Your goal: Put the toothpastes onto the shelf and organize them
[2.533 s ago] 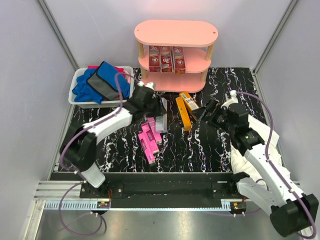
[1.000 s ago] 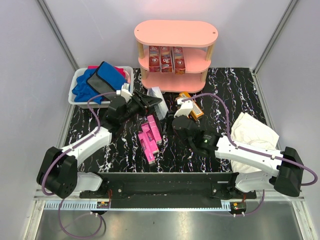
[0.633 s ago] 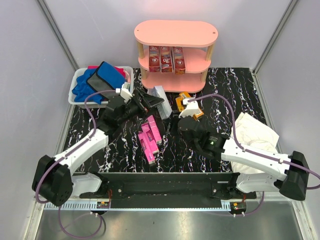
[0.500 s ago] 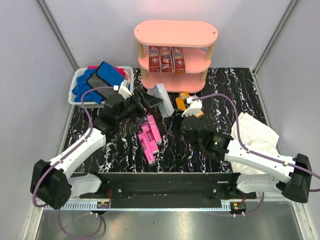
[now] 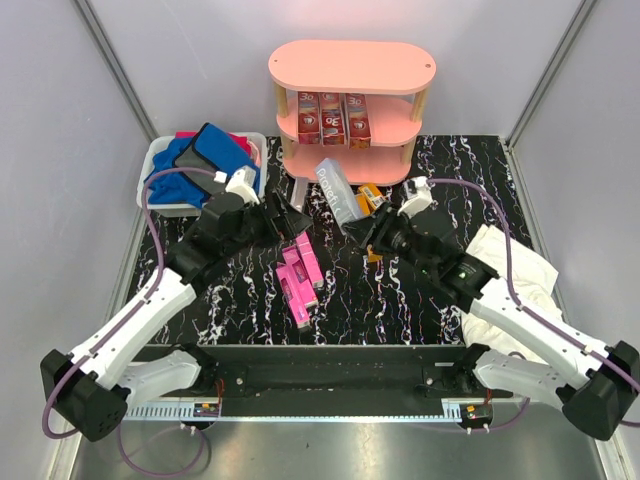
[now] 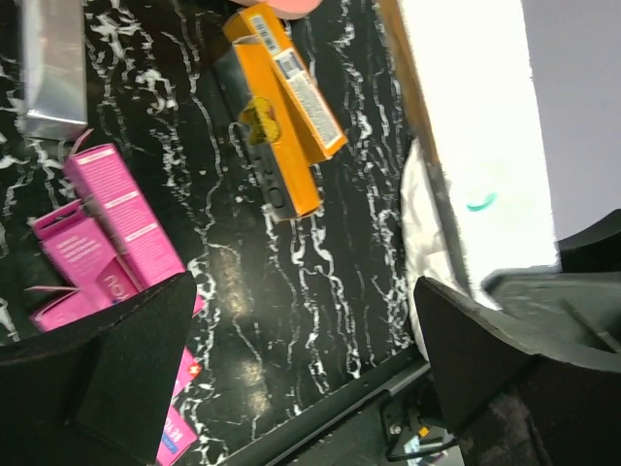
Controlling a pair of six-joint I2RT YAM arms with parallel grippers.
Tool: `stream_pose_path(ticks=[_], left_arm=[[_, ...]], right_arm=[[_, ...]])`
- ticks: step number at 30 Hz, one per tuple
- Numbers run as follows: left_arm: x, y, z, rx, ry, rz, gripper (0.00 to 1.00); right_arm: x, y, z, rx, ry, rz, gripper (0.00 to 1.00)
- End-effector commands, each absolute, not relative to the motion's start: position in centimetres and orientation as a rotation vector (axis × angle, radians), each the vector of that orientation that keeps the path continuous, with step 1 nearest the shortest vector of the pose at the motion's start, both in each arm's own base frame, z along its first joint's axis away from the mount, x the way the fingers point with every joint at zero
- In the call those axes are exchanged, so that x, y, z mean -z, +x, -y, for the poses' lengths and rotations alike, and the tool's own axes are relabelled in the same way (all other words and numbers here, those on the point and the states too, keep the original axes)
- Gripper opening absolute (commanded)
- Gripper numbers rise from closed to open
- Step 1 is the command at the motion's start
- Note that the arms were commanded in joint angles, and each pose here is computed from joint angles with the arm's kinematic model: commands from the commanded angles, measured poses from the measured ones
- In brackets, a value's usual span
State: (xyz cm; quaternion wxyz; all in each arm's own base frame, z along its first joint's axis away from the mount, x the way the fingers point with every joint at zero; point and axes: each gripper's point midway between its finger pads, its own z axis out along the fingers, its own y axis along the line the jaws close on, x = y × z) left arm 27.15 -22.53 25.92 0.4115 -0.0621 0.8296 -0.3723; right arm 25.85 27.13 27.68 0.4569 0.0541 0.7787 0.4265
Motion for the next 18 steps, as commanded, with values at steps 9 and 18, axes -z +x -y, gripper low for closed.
stream_pose_path(ticks=[9, 18], left_arm=[[-23.6, 26.0, 20.6, 0.798, -0.075, -2.102, 0.99], [-22.1, 25.8, 20.1, 0.752, -0.048, -2.126, 0.99]], right_arm=[[-33.6, 27.1, -26.7, -1.465, 0.090, -1.751, 0.15], [-34.7, 33.5, -24.2, -1.485, 0.159, -1.774, 0.13]])
